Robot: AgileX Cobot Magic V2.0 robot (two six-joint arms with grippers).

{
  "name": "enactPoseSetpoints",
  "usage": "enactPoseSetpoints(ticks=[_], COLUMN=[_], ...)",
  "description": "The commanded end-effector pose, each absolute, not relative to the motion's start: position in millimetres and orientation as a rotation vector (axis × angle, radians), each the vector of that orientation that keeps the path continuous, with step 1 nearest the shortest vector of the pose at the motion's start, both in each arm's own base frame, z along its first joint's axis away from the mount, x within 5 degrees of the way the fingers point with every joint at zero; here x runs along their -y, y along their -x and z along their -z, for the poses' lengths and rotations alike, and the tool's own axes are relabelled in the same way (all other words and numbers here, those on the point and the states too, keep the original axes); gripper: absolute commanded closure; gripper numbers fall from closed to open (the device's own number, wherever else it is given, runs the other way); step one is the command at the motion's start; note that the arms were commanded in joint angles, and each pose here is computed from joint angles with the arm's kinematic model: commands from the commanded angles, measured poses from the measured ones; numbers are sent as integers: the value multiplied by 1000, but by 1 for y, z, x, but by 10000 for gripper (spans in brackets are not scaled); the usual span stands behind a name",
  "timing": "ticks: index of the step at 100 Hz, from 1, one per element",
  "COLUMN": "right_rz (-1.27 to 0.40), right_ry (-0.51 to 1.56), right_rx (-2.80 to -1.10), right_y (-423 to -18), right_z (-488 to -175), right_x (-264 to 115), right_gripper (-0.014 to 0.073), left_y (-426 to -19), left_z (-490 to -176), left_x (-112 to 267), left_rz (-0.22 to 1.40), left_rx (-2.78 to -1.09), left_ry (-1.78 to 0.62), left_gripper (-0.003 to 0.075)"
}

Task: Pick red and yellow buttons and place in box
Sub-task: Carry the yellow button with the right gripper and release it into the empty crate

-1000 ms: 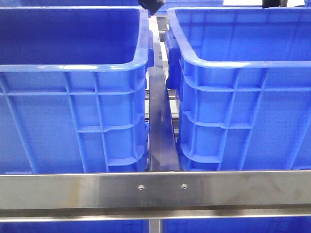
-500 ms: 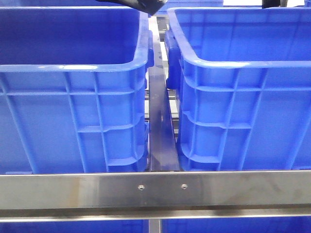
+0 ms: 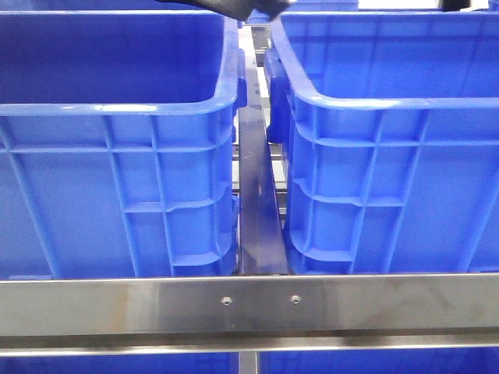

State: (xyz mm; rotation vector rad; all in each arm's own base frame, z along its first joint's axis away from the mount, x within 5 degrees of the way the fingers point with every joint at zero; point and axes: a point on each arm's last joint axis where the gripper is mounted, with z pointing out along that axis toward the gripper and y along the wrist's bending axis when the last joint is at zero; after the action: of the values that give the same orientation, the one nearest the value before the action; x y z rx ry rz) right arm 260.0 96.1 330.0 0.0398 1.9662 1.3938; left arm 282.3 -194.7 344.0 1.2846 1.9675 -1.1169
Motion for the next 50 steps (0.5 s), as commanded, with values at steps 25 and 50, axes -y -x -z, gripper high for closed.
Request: enactPoseSetpoints(ticks=[25,50], right_rz=[-1236,-771], right_ry=[-41,-13], right_rx=[-1843,-1810], right_y=[-266,-281], right_z=[-349,-343], right_x=[-42,-13], right_gripper=[377,377], left_y=[-269,-270], left_z=[-374,-373], left_x=[196,196], left_rz=[1184,1172], left_rx=[-1863,-1868], left_ry=[-1246,-1254], left_gripper=[71,71])
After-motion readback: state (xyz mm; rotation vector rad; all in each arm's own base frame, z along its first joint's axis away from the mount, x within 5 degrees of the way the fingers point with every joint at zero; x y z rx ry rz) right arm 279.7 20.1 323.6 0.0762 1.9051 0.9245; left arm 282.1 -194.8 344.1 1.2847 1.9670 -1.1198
